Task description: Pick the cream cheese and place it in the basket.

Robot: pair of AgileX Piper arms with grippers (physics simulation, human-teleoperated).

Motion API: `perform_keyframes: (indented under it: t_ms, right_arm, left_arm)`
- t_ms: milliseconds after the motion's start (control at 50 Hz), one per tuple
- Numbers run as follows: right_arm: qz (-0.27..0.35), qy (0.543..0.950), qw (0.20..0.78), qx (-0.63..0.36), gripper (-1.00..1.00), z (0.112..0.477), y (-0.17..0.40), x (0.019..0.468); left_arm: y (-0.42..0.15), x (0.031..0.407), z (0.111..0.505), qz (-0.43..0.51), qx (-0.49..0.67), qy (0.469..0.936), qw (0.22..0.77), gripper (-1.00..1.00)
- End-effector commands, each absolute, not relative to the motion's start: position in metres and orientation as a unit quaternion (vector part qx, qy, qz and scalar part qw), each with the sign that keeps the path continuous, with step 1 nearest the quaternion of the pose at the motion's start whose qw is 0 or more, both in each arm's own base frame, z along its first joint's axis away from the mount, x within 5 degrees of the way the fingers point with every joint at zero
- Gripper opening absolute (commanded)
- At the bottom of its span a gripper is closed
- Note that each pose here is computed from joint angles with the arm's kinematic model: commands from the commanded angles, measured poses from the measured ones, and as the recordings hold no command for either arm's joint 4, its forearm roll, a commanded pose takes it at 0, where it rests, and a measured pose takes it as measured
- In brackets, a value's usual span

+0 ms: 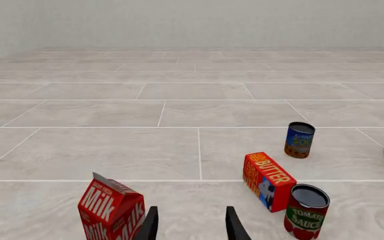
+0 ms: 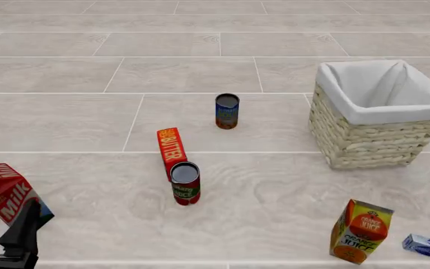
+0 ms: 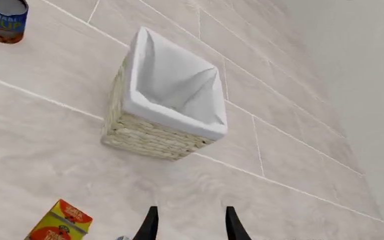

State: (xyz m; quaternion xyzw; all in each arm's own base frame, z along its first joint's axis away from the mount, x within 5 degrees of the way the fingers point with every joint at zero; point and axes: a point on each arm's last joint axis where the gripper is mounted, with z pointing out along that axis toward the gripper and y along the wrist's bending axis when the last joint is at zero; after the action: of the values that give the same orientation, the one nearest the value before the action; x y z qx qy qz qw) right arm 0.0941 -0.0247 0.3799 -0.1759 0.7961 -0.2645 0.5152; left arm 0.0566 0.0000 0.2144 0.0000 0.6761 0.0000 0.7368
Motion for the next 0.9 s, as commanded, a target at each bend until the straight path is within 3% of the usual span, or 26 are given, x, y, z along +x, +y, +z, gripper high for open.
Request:
perform_keyframes:
  t_ms: [20,60,520,660,900]
  right_arm:
    - [-0.305,0.792,0.443,-0.289,1.0,0.35,-0.026,0.099]
    - [-0.293,0.809,0.431,-0.272,1.0,0.349,-0.03,0.109]
    - [-0.332,0.817,0.33,-0.336,1.0,0.314,-0.065,0.156]
    - [-0.318,0.832,0.276,-0.362,1.0,0.294,-0.076,0.16]
    - [-0.318,0.84,0.241,-0.368,1.0,0.29,-0.097,0.173]
  left_arm:
    - [0.0,0.057,0.214,0.0,0.0,0.676,0.737,1.0]
    - [0.0,0.057,0.214,0.0,0.0,0.676,0.737,1.0]
    - [0.0,0.057,0.214,0.0,0.0,0.676,0.737,1.0]
    - [0.0,0.057,0.214,0.0,0.0,0.676,0.737,1.0]
    - [0.0,0.057,0.214,0.0,0.0,0.676,0.737,1.0]
